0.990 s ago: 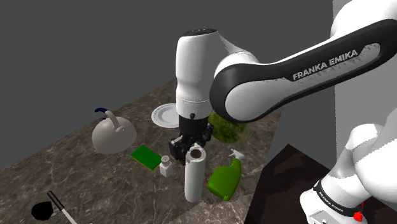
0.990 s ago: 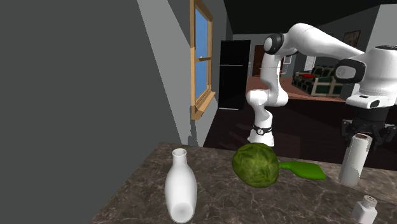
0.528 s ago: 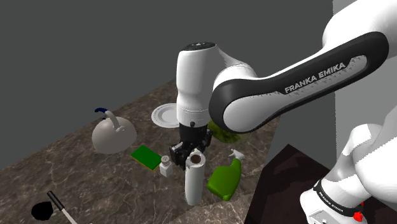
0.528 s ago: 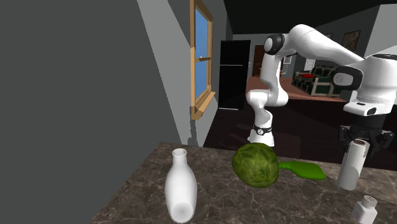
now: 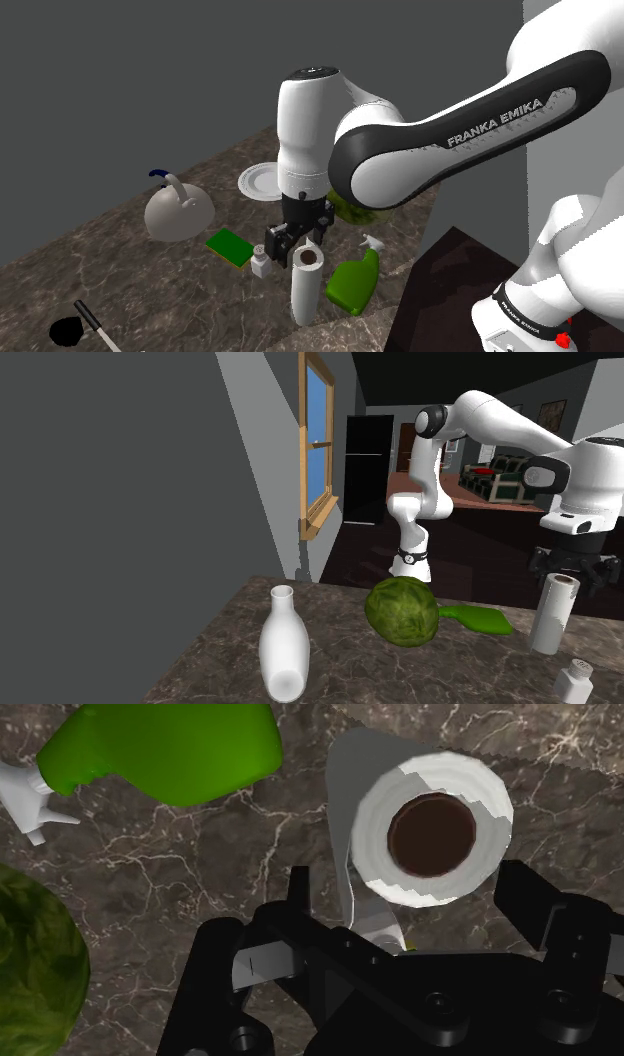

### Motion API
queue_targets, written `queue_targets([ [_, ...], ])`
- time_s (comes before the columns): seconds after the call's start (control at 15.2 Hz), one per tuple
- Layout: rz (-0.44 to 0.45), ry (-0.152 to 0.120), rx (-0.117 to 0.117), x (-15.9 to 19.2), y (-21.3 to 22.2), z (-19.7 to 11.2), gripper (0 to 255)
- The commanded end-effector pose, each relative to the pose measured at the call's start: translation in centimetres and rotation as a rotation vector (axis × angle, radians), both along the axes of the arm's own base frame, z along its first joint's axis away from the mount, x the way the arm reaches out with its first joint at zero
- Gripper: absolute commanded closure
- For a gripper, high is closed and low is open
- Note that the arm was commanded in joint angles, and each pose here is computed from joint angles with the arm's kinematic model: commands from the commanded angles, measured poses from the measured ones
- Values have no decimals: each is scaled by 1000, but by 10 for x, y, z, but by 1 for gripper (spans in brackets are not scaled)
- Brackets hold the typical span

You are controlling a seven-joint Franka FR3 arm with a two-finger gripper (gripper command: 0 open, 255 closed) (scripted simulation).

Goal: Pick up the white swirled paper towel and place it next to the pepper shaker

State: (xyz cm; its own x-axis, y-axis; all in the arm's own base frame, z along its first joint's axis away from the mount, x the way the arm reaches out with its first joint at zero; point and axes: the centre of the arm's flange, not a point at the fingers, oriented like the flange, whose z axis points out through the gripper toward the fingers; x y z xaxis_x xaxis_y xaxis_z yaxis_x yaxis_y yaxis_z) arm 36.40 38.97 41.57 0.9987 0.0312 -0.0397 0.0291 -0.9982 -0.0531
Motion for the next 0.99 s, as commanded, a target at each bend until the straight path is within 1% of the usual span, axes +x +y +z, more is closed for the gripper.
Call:
queue_targets([
  [0.0, 0, 0, 0, 0, 0, 0, 0],
  [0.13, 0, 0, 0, 0, 0, 0, 0],
  [0.4, 0, 0, 0, 2, -3, 50, 0],
  [0.92, 0, 0, 0, 2, -3, 50, 0],
])
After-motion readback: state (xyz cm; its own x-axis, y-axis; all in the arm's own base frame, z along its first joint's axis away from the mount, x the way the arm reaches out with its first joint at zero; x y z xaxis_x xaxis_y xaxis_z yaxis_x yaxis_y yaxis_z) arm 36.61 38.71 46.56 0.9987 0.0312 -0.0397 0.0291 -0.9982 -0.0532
